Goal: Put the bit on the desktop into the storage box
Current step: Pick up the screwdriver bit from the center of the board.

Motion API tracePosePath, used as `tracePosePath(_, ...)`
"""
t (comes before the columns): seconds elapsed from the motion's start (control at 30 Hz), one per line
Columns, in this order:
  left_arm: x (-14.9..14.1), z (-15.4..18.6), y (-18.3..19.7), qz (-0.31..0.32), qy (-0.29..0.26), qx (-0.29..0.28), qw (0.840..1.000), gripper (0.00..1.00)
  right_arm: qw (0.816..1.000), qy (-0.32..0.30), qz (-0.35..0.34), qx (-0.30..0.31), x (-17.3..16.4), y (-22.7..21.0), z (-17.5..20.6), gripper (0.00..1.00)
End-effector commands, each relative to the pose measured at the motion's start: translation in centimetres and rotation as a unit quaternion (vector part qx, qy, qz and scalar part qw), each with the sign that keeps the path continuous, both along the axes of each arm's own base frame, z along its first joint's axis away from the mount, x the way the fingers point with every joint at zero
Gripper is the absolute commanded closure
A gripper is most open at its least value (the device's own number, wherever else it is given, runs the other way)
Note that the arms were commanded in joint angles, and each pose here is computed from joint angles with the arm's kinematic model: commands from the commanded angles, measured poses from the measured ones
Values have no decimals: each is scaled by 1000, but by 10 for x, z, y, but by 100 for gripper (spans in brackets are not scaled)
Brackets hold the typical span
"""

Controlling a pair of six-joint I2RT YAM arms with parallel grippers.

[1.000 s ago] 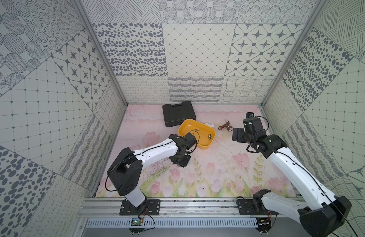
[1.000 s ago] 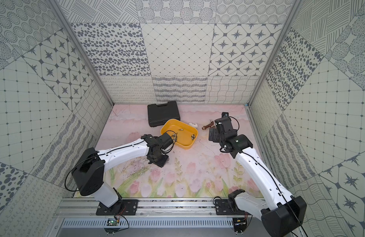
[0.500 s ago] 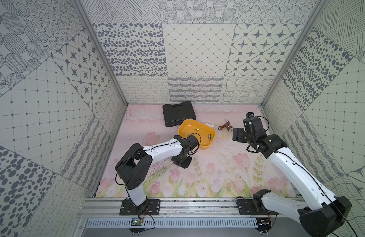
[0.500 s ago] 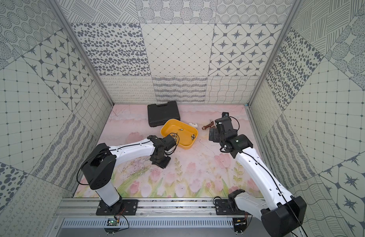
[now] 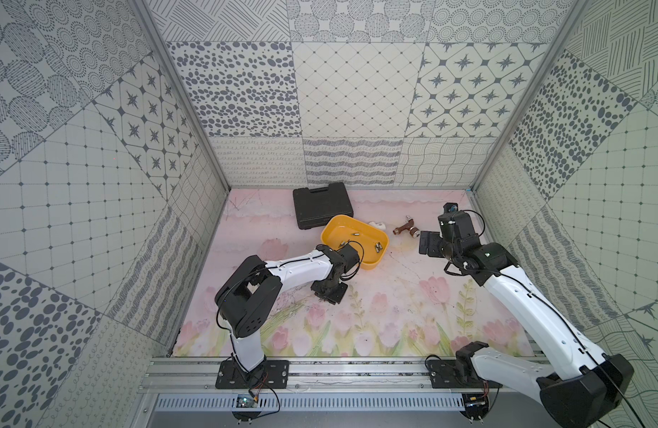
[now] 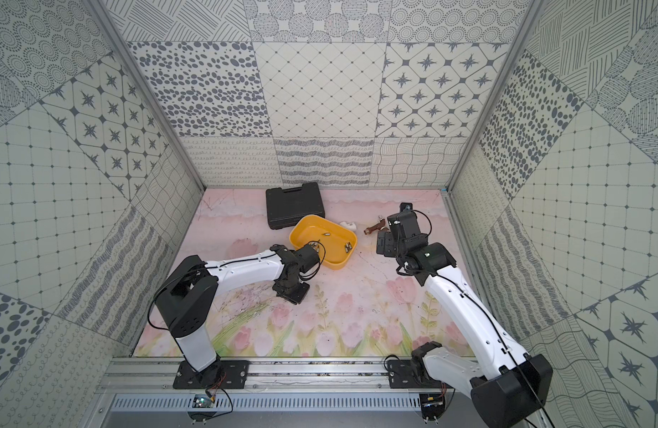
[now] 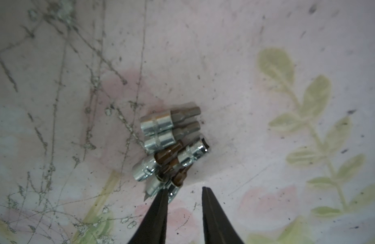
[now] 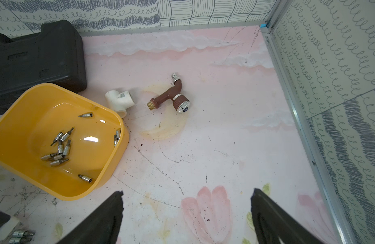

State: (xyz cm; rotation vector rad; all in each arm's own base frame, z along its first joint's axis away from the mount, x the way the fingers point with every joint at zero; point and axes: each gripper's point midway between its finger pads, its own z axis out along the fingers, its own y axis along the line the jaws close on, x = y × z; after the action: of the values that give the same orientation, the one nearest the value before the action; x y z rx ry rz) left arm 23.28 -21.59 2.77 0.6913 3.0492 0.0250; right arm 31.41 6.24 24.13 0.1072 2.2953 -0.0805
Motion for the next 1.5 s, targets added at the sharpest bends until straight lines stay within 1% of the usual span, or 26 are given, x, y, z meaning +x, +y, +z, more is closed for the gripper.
tracePosePath(0.0, -4, -3, 1, -2, 6, 5, 1000, 68, 1000, -5, -5, 8, 6, 2, -2, 3)
tracePosePath(0.67, -15, -13, 1, -2, 20, 17, 1000, 72, 1000, -8, -5, 7, 7, 2, 1, 4)
tracePosePath(1.1, -19, -18, -3, -6, 26, 21, 999, 82, 1000, -10, -5, 5, 9, 1, 3, 4)
tracePosePath(1.47, -18, -9, -6, -5, 19, 7, 1000, 86, 1000, -9, -5, 5, 9, 1, 2, 4)
